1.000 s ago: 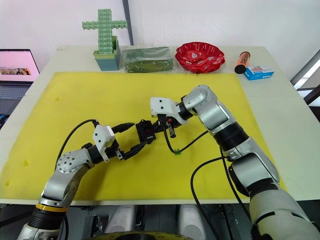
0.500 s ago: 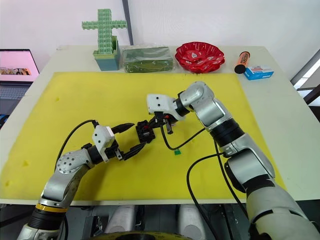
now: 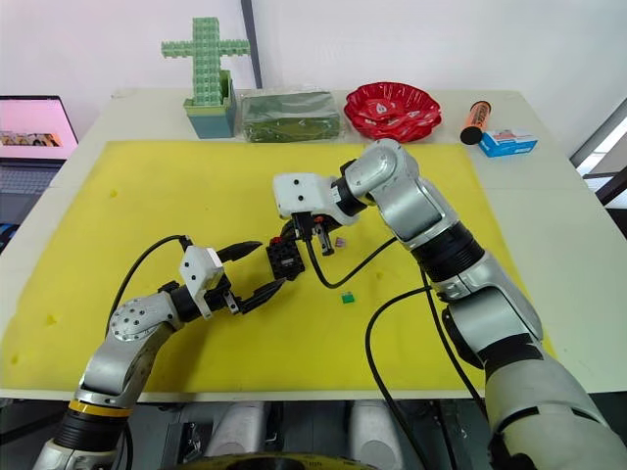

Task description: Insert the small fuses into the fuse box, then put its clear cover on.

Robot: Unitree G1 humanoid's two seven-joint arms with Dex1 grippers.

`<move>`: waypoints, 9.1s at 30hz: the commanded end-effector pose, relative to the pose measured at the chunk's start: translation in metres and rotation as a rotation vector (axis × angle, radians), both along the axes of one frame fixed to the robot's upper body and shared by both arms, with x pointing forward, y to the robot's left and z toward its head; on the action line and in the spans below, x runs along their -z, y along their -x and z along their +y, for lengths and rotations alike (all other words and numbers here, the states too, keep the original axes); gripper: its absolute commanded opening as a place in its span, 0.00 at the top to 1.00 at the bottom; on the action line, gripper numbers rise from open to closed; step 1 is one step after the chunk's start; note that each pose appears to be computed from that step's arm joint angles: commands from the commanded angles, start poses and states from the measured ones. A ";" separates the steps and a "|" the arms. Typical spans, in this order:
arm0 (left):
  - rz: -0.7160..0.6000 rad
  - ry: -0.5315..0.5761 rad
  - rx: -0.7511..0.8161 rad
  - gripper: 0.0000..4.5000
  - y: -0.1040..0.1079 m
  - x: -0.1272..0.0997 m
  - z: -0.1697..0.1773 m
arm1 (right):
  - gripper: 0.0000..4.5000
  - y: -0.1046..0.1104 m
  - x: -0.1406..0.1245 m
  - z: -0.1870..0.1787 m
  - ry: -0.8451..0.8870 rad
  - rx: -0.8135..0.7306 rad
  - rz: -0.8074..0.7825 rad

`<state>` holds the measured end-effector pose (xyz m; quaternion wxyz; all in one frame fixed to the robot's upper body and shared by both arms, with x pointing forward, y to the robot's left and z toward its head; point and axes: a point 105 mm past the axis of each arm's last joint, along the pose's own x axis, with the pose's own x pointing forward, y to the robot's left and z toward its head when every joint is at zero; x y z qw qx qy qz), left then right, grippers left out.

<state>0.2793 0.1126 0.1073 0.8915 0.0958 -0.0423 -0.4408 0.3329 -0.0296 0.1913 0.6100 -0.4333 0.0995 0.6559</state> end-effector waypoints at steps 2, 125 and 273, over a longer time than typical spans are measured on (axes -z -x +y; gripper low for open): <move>-0.040 0.003 0.001 0.00 0.001 -0.008 0.001 | 1.00 0.004 -0.014 0.003 0.065 0.029 -0.007; -0.019 0.006 -0.007 0.00 0.006 -0.004 0.001 | 1.00 0.002 0.005 0.021 0.279 0.035 0.008; -0.048 0.003 0.014 0.00 0.001 -0.015 0.004 | 0.99 0.017 0.087 -0.007 -0.264 0.348 0.186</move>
